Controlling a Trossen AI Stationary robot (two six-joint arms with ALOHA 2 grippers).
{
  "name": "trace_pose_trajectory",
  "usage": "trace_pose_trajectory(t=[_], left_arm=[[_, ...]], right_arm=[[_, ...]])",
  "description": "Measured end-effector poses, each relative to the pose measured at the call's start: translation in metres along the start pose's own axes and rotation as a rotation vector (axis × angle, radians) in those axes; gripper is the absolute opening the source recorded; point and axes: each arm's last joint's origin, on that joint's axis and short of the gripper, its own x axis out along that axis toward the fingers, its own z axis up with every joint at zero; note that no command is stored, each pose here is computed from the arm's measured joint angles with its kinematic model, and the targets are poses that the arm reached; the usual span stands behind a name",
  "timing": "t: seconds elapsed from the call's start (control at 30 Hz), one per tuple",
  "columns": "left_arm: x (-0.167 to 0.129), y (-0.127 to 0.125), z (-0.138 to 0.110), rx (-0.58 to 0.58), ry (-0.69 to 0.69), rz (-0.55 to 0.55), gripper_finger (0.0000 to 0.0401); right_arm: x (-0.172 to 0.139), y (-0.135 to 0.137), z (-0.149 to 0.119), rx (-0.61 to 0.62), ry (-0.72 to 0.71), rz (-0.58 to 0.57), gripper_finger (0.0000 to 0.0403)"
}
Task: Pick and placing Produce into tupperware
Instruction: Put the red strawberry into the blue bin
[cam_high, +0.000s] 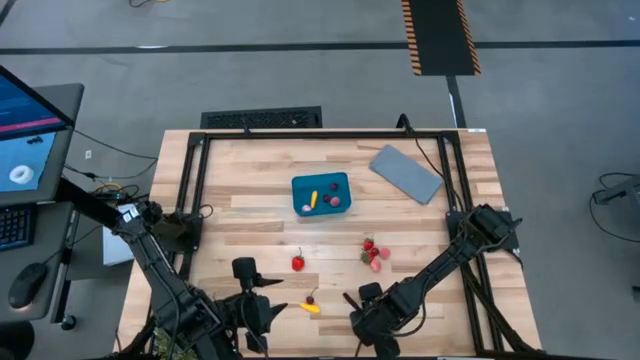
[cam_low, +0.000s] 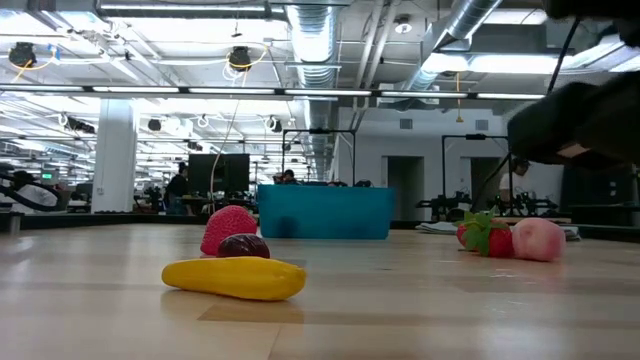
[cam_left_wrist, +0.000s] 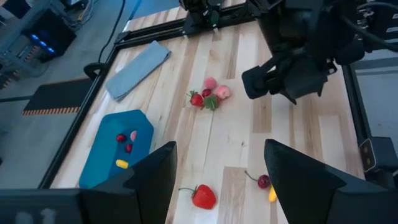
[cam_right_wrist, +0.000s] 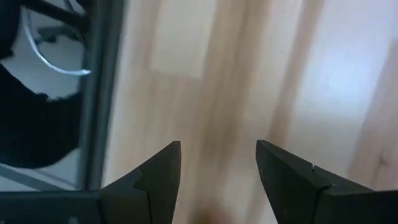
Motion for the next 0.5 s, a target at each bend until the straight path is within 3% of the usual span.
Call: trace_pose_trajectory(t=[0.3, 0.5], left_arm=[[0.0, 0.0, 0.0, 0.0, -0.003, 0.004, 0.0233], [0.0, 0.0, 0.0, 0.001, -0.003, 0.003, 0.0233]], right_arm=[[-0.029, -0.001, -0.009, 0.046, 0.046, -0.041, 0.0231], [-0.036, 0.015, -0.018, 0.086, 0.06, -0.014, 0.0231]])
